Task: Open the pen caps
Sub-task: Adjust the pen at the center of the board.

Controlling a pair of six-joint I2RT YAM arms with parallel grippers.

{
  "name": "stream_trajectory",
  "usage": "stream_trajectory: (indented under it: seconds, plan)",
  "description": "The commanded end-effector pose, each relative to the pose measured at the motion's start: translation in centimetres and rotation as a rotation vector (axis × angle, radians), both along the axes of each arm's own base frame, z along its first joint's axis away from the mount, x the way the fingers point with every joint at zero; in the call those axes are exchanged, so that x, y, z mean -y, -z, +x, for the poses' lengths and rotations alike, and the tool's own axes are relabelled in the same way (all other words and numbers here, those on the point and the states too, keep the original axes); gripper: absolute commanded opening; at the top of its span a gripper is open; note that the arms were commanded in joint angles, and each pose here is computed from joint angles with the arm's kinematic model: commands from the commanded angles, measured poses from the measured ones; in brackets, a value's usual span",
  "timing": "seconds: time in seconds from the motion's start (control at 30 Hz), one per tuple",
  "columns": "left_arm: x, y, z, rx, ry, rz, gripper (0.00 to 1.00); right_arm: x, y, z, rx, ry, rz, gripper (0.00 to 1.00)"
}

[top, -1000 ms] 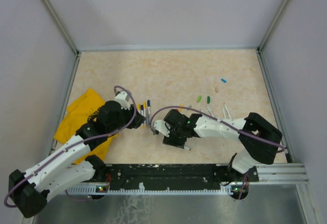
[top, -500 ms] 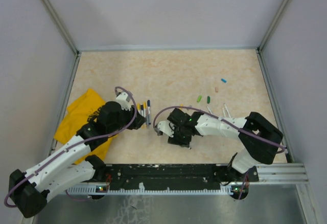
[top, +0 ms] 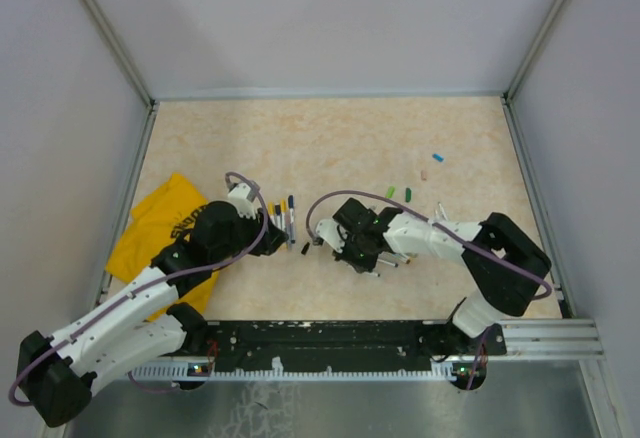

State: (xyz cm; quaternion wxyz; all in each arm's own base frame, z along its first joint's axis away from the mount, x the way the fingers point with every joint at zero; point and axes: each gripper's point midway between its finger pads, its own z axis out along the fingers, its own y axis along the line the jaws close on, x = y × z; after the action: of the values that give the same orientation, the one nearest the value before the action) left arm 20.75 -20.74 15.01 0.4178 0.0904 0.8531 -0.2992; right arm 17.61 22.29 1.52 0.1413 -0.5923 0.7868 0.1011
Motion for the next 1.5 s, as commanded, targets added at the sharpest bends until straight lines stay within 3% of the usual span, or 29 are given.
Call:
stream_trajectory:
  seconds: [0.0,0.2,0.37,0.53,0.63,0.87,1.07,1.17,1.2,1.47]
  plan:
    - [0.6,-0.4,0.1,0.014,0.017,-0.037,0.48,-0.1,0.3,1.2,-0.025,0.121,0.014,0.00]
    - [0.6,-0.4,0.1,0.012,0.016,-0.041,0.47,-2.4,-0.6,1.3,-0.087,0.237,0.109,0.00]
    - [0.7,-0.2,0.0,0.007,0.016,-0.053,0.47,-4.3,-1.1,2.8,-0.081,0.473,0.178,0.00]
    - [0.8,0.0,-0.1,0.003,0.016,-0.059,0.47,-5.0,0.0,2.7,-0.090,0.585,0.135,0.00]
    - [0.8,-0.2,-0.1,0.006,0.017,-0.063,0.47,-4.8,0.9,2.5,-0.113,0.592,0.087,0.00]
    - [0.6,-0.3,-0.2,0.008,0.013,-0.061,0.47,-4.5,0.8,2.8,-0.084,0.560,0.083,0.13]
    - [0.5,-0.4,-0.3,0.013,0.013,-0.062,0.47,-4.3,0.5,3.5,-0.039,0.546,0.079,0.18]
    - [0.4,-0.4,-0.4,0.014,0.012,-0.061,0.47,-4.4,-0.3,3.7,-0.020,0.525,0.098,0.24]
    - [0.4,-0.3,-0.4,0.012,0.013,-0.060,0.47,-4.4,-0.5,3.8,-0.013,0.520,0.105,0.31]
    - [0.6,-0.8,-0.4,0.020,0.021,-0.068,0.47,-4.7,-2.6,4.3,0.033,0.494,0.165,0.33]
